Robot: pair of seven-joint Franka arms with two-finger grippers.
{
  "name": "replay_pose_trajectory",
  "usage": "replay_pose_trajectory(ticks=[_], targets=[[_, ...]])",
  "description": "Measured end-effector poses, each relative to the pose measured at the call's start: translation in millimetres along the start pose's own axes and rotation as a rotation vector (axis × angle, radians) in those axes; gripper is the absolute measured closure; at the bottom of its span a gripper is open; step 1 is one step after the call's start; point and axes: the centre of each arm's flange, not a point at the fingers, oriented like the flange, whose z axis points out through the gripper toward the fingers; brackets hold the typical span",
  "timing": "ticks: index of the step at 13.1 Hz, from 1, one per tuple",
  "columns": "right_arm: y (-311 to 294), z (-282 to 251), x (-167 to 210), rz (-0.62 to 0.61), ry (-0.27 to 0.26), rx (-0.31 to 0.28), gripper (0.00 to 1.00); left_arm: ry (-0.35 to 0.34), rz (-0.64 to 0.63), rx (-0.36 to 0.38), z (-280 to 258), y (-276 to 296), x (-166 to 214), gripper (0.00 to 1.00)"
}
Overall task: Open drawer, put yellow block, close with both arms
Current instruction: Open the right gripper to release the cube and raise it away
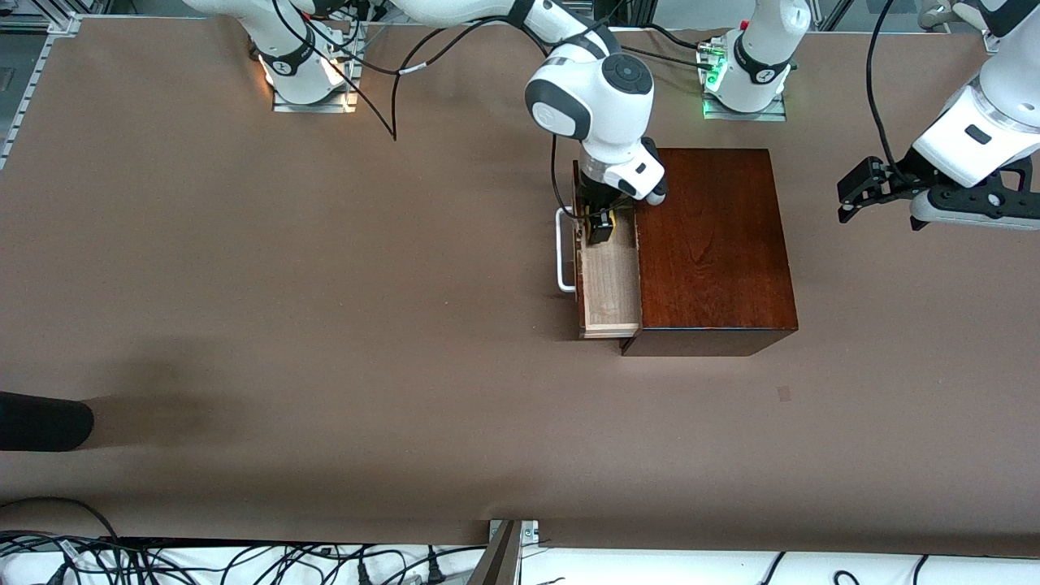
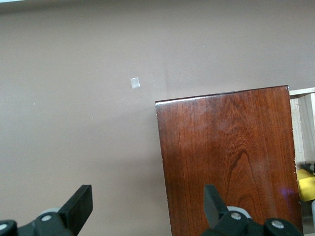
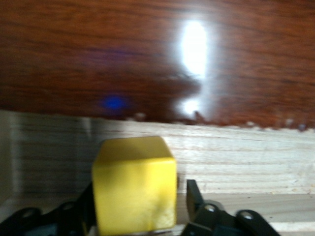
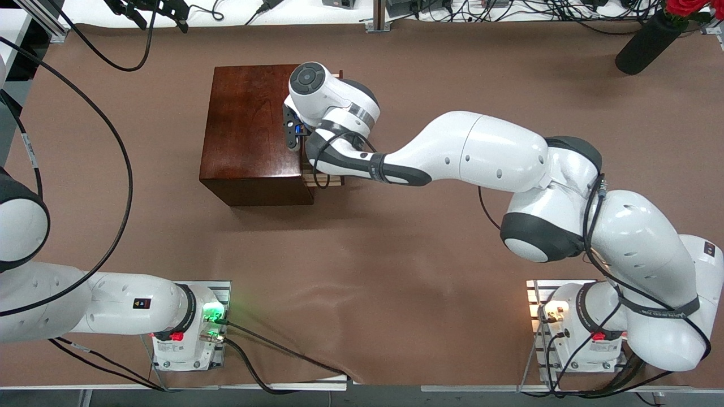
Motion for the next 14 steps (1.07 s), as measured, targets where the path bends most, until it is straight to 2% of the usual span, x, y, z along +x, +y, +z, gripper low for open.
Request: replay_pose_trajectory(ticks=[2, 4, 7, 9, 11, 13, 14], targets=[[9, -16, -2, 0.015, 0.018, -0.015, 0.00, 0.000, 0.004, 0.000, 0, 2, 0, 0.00], [16, -53, -4, 0.072, 0.039, -0.031, 0.00, 0.000, 0.004, 0.000, 0, 3, 0, 0.00], [31, -136, -23, 0.193, 0.077, -0.069, 0.00, 0.001, 0.005, 0.000, 0, 3, 0, 0.00], [62, -188, -60, 0.275, 0.093, -0.130, 0.00, 0.001, 0.005, 0.000, 0, 3, 0, 0.00], [105, -227, -114, 0.369, 0.104, -0.187, 0.00, 0.001, 0.008, 0.000, 0, 4, 0, 0.00], [144, -249, -173, 0.482, 0.105, -0.214, 0.00, -0.010, 0.026, 0.000, -1, 14, -1, 0.00], [157, -257, -202, 0.562, 0.098, -0.210, 0.00, -0.042, 0.037, -0.001, -1, 20, -5, 0.00]])
